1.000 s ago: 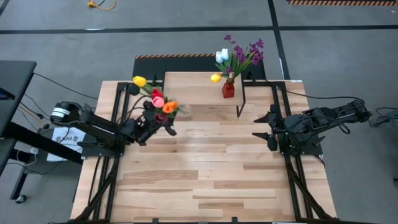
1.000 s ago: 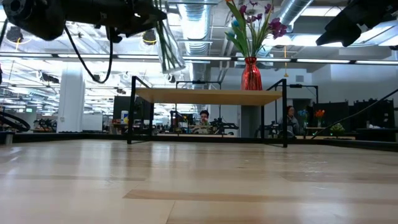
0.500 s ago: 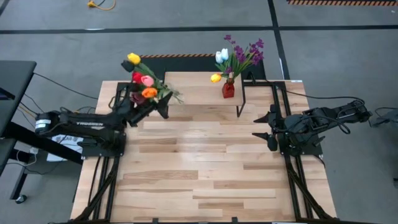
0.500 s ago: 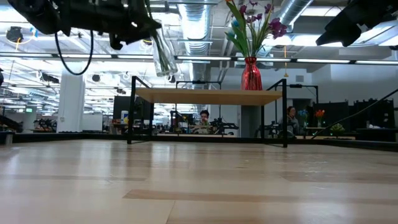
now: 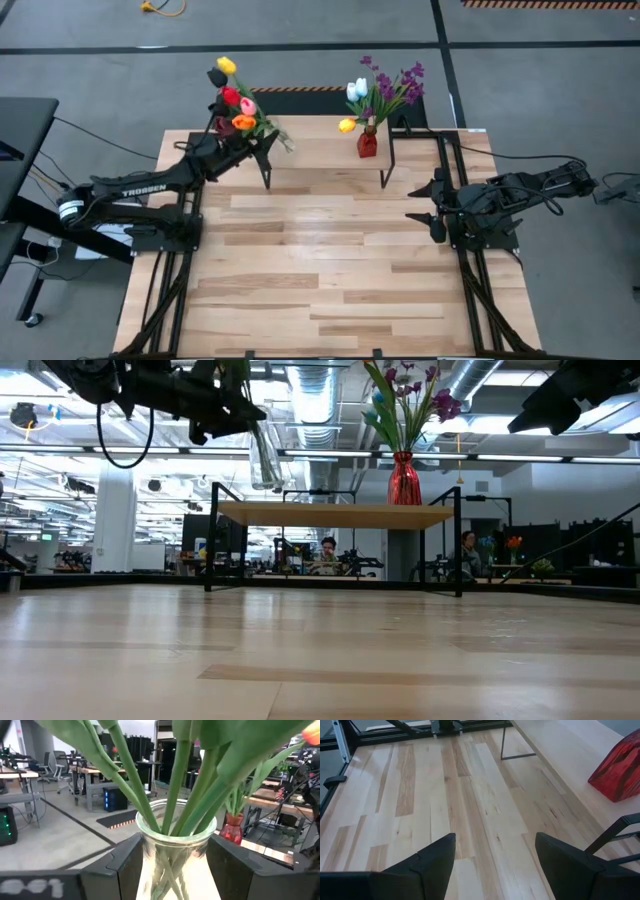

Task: Pick and place flowers into a vace then onto a shelf
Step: Put the transparent vase on the shelf

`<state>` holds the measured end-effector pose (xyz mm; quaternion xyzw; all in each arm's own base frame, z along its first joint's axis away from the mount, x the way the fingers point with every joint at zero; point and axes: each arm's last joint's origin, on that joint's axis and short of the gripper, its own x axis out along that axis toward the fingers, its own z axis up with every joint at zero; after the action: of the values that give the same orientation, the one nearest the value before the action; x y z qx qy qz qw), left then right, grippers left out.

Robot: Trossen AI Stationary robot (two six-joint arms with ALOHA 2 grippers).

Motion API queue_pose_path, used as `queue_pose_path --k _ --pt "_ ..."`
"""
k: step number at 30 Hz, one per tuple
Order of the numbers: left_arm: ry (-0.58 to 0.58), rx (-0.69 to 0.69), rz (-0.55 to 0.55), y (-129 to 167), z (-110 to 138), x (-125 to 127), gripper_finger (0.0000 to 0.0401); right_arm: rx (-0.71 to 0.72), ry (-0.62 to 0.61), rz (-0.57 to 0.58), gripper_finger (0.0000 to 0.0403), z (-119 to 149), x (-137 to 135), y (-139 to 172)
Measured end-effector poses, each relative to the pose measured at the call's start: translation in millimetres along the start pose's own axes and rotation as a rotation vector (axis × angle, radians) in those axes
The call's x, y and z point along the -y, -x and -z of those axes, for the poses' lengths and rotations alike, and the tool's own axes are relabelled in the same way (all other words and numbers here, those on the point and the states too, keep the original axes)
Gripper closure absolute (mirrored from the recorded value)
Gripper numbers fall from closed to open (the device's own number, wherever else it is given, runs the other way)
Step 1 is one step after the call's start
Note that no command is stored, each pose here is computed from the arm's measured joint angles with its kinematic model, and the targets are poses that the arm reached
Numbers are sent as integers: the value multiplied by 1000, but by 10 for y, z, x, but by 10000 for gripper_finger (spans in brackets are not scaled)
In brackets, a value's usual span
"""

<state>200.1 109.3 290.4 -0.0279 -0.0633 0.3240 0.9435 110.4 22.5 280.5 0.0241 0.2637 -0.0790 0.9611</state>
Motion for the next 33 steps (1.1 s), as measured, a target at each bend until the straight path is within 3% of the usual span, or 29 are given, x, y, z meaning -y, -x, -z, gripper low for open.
queue_pose_path --k 11,23,33 --pt "37 -62 -8 -138 114 -196 216 1 -1 2 135 -1 1 -1" --pt "-4 -166 12 -446 118 -170 216 7 -11 0 135 -7 -1 -1" --pt "-12 -185 -7 -487 122 -176 216 6 -11 0 135 -6 -1 -1"
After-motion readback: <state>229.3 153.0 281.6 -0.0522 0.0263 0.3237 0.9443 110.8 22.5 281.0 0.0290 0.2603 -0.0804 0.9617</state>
